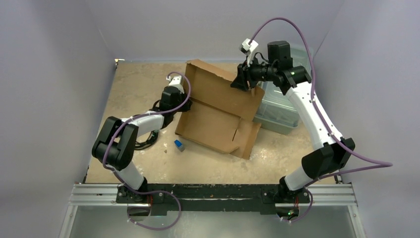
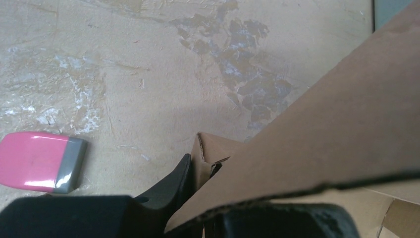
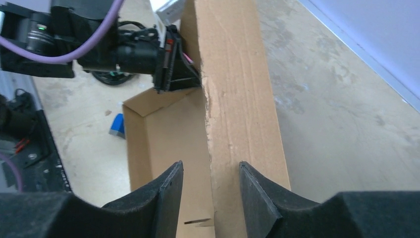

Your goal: Fold the paper box

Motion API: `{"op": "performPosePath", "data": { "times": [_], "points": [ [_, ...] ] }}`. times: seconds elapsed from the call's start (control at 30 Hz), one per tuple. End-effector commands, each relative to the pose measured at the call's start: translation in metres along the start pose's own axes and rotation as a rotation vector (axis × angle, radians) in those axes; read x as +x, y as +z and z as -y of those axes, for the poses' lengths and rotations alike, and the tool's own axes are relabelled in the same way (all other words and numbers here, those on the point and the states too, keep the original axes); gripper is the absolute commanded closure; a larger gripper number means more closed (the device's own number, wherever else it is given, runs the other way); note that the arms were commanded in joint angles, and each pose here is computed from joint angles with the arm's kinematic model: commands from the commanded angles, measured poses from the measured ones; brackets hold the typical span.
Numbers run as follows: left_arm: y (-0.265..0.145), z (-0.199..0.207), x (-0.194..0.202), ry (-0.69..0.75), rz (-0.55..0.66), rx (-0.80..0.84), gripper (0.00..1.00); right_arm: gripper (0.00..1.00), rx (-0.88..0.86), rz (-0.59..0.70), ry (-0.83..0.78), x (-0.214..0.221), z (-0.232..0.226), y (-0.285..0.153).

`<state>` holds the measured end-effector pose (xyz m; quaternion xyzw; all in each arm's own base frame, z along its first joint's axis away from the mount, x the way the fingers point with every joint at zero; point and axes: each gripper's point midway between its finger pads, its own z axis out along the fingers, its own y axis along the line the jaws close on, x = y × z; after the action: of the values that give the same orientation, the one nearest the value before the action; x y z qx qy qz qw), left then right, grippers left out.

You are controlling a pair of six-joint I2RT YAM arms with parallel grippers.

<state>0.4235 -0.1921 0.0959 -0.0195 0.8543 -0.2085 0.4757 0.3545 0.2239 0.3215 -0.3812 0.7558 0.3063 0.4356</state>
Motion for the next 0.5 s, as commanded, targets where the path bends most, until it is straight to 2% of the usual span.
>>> {"op": "performPosePath", "data": {
  "times": [0.0,0.2,0.3,0.47],
  "points": [
    [0.003,0.024,-0.045,-0.073,0.113,0.072,1.0,0.5,0.134,-0.032,-0.028,0.005,0.02,-0.007],
    [0.004,0.027,-0.037,-0.074,0.082,0.095,1.0,0.42,0.25,-0.066,-0.114,0.0,0.045,-0.008],
    [0.004,0.028,-0.034,-0.073,0.073,0.105,1.0,0.45,0.282,-0.088,-0.143,0.003,0.055,-0.005],
    [0.004,0.032,-0.029,-0.08,0.055,0.13,1.0,0.8,0.317,-0.08,-0.209,-0.005,0.062,-0.003]
  ]
}}
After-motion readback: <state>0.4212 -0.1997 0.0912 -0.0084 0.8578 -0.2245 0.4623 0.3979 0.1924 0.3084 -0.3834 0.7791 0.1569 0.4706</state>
